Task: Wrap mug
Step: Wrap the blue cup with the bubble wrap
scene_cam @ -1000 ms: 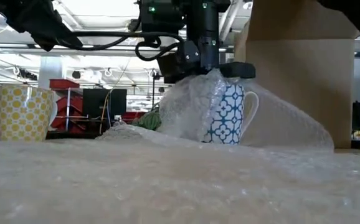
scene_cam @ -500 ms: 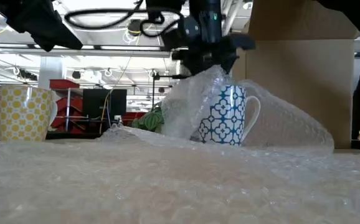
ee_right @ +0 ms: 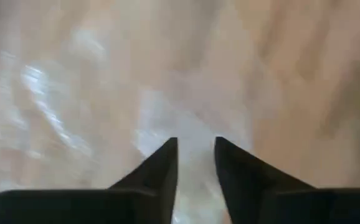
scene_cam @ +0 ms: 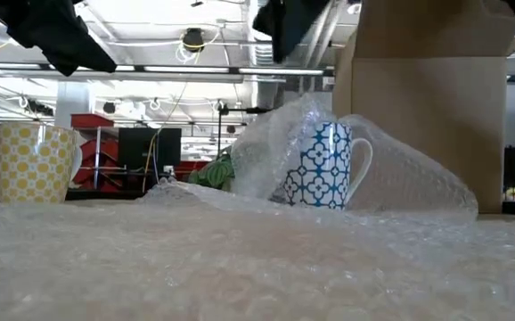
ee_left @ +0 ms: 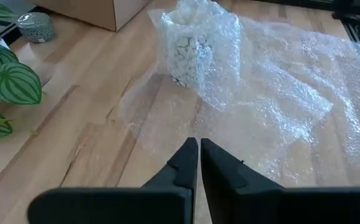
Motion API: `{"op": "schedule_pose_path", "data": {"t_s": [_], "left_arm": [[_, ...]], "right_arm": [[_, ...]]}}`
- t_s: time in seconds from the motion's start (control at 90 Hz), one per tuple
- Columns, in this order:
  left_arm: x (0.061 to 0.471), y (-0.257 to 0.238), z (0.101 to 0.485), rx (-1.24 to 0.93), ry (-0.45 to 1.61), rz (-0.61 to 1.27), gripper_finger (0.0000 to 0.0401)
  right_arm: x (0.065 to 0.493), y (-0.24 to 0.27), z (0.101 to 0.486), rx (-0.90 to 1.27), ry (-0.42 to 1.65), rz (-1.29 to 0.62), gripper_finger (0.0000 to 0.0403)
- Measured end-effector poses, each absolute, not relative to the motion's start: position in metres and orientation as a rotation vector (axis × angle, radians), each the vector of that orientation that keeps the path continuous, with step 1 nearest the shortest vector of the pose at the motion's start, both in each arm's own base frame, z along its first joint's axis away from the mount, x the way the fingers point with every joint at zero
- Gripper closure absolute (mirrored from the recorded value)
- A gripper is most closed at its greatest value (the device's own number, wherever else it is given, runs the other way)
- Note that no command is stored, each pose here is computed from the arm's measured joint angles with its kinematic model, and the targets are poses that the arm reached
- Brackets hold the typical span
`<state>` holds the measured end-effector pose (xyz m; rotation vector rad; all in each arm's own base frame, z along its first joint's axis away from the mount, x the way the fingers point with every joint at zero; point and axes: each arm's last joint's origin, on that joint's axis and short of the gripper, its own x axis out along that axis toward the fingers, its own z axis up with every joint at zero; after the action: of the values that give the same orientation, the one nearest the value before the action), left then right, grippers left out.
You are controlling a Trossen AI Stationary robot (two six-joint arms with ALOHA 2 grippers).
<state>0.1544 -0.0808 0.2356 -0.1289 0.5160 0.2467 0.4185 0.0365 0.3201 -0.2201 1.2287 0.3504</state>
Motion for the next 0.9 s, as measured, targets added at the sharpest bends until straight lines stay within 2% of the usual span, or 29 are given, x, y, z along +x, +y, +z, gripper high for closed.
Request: {"op": "schedule_pose_path", "data": {"t_s": [0.156,0.322,0.556,0.9], "left_arm": [[0.154,-0.081,0.236,-0.128,0.516,0.247,0.0401],[0.154,-0.081,0.236,-0.126,0.517,0.247,0.0401],[0.154,-0.081,0.236,-0.126,0.516,0.247,0.0401],[0.155,-0.081,0.236,-0.130,0.513,0.248,0.0401]], "right_arm": [[0.418,0.030,0.290,-0.175,1.310,0.375,0.0396],[0.413,0.023,0.248,-0.088,1.429,0.361,0.0400],[0.410,0.017,0.213,-0.057,1.465,0.332,0.0403],[0.407,0.000,0.183,-0.047,1.437,0.269,0.0403]]}}
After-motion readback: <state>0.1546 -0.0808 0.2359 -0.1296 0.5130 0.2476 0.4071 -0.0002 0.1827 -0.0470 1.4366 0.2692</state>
